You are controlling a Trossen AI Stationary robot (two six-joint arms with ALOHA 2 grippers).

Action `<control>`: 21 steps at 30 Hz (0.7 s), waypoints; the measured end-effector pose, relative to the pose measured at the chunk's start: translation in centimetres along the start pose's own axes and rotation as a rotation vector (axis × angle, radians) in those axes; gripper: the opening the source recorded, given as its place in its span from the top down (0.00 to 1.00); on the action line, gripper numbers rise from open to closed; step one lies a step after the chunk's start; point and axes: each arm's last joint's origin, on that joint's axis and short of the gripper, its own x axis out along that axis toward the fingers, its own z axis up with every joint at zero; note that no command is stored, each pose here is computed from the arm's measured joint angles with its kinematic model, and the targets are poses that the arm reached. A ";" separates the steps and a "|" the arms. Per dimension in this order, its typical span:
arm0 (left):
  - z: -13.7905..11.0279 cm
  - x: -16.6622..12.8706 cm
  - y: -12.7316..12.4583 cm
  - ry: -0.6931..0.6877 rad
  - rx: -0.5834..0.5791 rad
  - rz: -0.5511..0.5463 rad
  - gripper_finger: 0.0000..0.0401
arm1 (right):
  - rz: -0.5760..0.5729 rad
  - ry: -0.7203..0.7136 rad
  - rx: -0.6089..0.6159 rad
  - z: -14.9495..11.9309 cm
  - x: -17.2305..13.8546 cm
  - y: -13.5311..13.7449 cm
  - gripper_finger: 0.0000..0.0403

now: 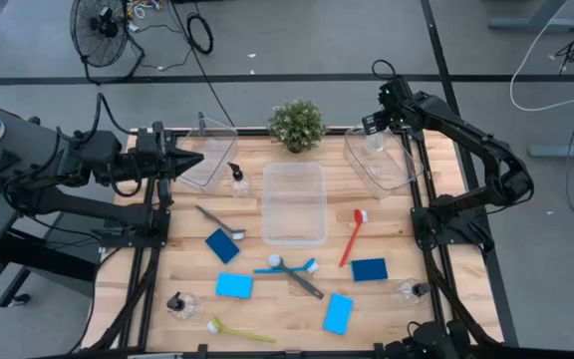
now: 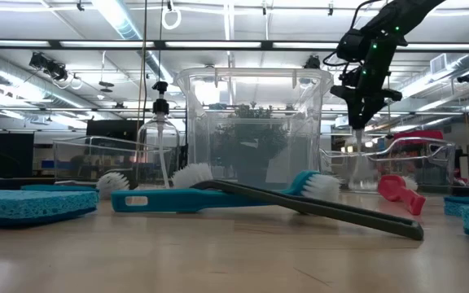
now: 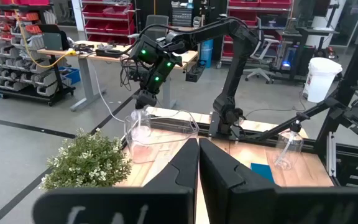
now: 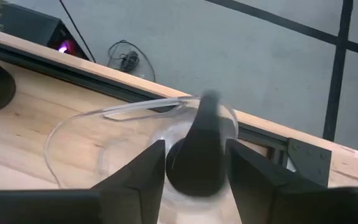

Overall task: Pick & Place Kitchen Sink Supplies
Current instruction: Put the black soap dispenser into the right transparent bin

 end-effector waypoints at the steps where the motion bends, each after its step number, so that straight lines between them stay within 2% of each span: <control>1: 0.0 0.0 0.0 0.000 0.000 0.000 0.96 | -0.005 -0.002 -0.001 0.0 0.0 0.0 0.57; 14: 0.0 0.0 0.0 0.000 0.000 0.000 0.96 | -0.005 -0.001 -0.004 0.0 -0.1 0.0 0.57; 21: 0.0 0.0 0.0 0.000 0.000 0.000 0.96 | 0.017 -0.045 0.003 0.0 -1.4 -0.3 0.57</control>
